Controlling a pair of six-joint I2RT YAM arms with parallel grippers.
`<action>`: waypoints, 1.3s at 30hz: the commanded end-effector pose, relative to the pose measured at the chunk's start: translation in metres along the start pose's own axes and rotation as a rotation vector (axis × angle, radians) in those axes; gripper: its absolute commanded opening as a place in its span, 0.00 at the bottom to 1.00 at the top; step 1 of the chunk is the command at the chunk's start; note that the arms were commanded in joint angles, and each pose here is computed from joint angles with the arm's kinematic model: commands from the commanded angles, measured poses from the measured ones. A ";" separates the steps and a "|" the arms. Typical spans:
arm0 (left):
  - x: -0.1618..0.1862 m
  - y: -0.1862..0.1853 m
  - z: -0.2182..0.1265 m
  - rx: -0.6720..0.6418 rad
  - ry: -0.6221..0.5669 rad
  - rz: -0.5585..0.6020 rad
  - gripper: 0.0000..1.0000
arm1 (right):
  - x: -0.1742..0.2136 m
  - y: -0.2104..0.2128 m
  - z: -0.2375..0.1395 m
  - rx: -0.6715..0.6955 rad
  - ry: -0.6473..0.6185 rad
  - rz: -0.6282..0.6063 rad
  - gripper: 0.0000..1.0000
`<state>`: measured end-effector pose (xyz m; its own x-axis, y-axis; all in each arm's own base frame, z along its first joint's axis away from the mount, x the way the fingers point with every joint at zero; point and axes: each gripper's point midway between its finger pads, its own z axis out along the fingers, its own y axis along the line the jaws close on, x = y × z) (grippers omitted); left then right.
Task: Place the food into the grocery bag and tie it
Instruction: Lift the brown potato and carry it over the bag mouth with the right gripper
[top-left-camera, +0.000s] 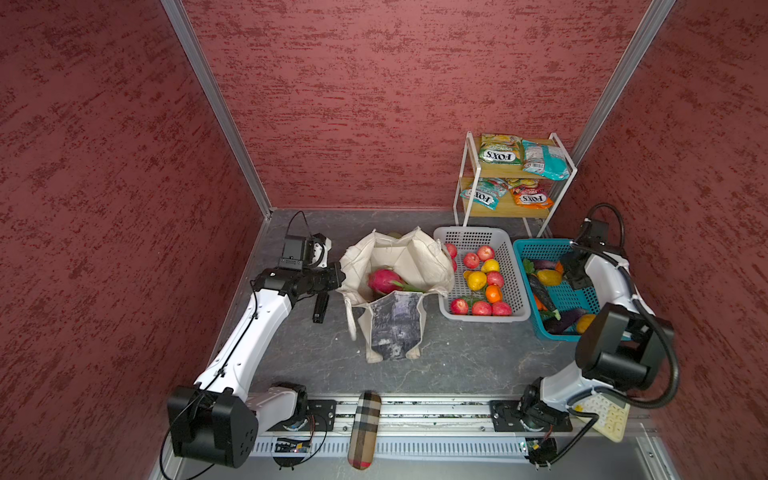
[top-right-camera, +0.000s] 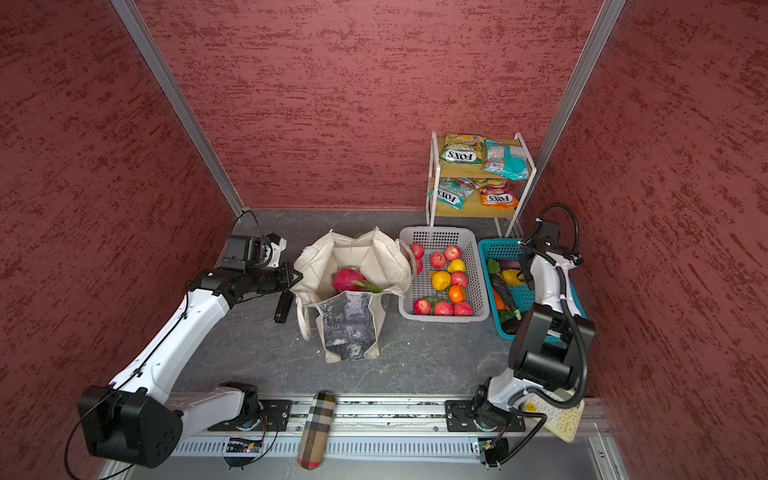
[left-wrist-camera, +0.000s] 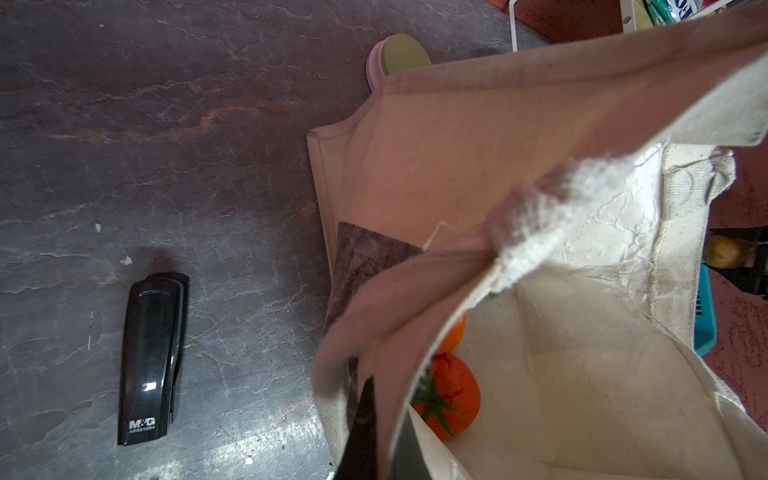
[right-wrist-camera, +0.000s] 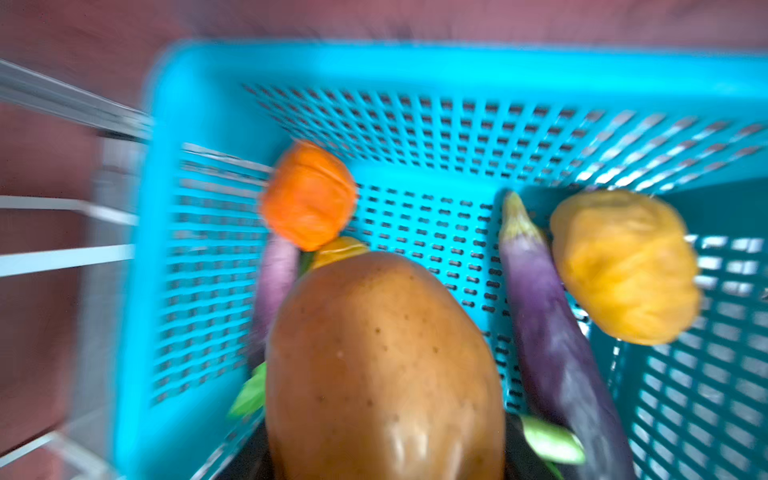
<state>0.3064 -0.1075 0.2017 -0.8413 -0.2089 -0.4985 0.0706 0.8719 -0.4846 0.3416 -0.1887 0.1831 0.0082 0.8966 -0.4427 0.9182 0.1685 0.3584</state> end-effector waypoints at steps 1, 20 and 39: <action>-0.005 -0.006 -0.007 0.030 -0.030 0.015 0.00 | -0.009 0.011 -0.052 -0.127 -0.017 -0.013 0.47; -0.006 -0.006 -0.008 0.050 -0.028 0.006 0.00 | 0.246 0.144 -0.256 -0.676 0.157 -0.703 0.38; -0.004 -0.006 -0.006 0.042 -0.022 0.008 0.00 | 0.468 0.112 -0.273 -0.729 0.401 -1.272 0.42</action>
<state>0.3054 -0.1074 0.2060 -0.8412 -0.2201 -0.4940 0.0773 0.8552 -0.5126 0.3469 0.3554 0.2475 -0.8131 0.0709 -0.5778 -0.1324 0.9441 0.3020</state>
